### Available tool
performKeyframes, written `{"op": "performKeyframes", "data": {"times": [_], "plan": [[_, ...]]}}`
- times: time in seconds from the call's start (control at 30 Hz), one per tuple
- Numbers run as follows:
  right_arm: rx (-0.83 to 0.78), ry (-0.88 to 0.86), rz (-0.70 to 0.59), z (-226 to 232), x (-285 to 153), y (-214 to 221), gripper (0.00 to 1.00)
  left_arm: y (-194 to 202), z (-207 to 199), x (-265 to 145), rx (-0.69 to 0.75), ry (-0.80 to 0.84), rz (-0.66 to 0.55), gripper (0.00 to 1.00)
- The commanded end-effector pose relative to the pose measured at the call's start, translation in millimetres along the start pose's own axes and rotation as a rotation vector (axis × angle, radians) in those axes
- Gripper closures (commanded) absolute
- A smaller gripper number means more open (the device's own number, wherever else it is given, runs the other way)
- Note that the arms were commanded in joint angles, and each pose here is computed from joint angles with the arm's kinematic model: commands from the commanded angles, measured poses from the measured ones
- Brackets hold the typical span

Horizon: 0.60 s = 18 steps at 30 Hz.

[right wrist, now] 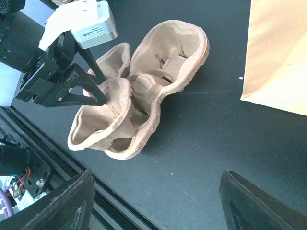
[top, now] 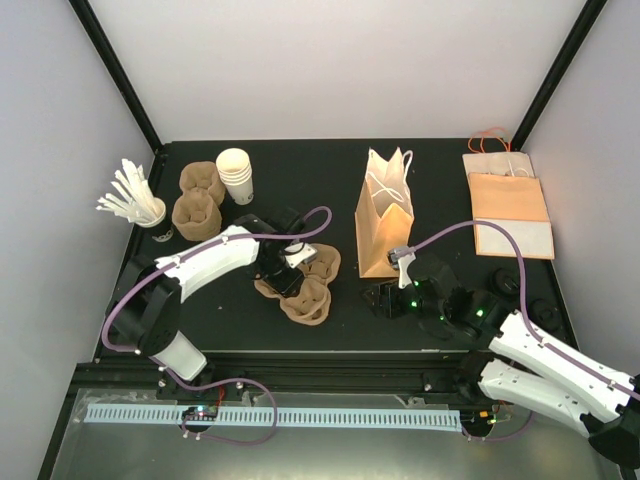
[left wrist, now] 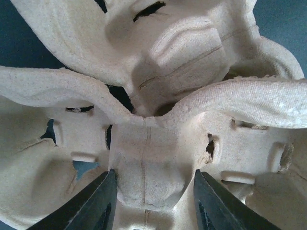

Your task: Pack the takeout coffee

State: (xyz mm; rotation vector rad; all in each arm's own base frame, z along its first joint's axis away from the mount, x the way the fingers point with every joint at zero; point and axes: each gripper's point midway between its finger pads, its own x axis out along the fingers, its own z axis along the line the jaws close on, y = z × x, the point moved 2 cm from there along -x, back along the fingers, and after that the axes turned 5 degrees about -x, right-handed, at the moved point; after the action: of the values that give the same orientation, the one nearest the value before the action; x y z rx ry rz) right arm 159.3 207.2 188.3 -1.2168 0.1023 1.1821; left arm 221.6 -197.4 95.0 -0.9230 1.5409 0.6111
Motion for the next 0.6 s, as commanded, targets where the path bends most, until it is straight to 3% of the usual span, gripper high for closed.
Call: {"op": "performKeyframes", "data": {"times": [0.0, 0.37, 0.47, 0.57], "plan": [[-0.014, -0.016, -0.017, 4, -4, -6, 0.26, -4, -4, -13, 0.007, 0.014, -0.009, 0.55], [0.064, -0.07, 0.086, 3, 35, 21, 0.27, -11, 0, -75, -0.044, -0.069, -0.185, 0.64], [0.076, -0.072, 0.094, 3, 43, 22, 0.27, -8, 0, -69, -0.043, -0.052, -0.193, 0.26], [0.077, -0.082, 0.076, 5, 43, 18, 0.27, -4, 5, -46, -0.058, -0.014, -0.133, 0.1]]}}
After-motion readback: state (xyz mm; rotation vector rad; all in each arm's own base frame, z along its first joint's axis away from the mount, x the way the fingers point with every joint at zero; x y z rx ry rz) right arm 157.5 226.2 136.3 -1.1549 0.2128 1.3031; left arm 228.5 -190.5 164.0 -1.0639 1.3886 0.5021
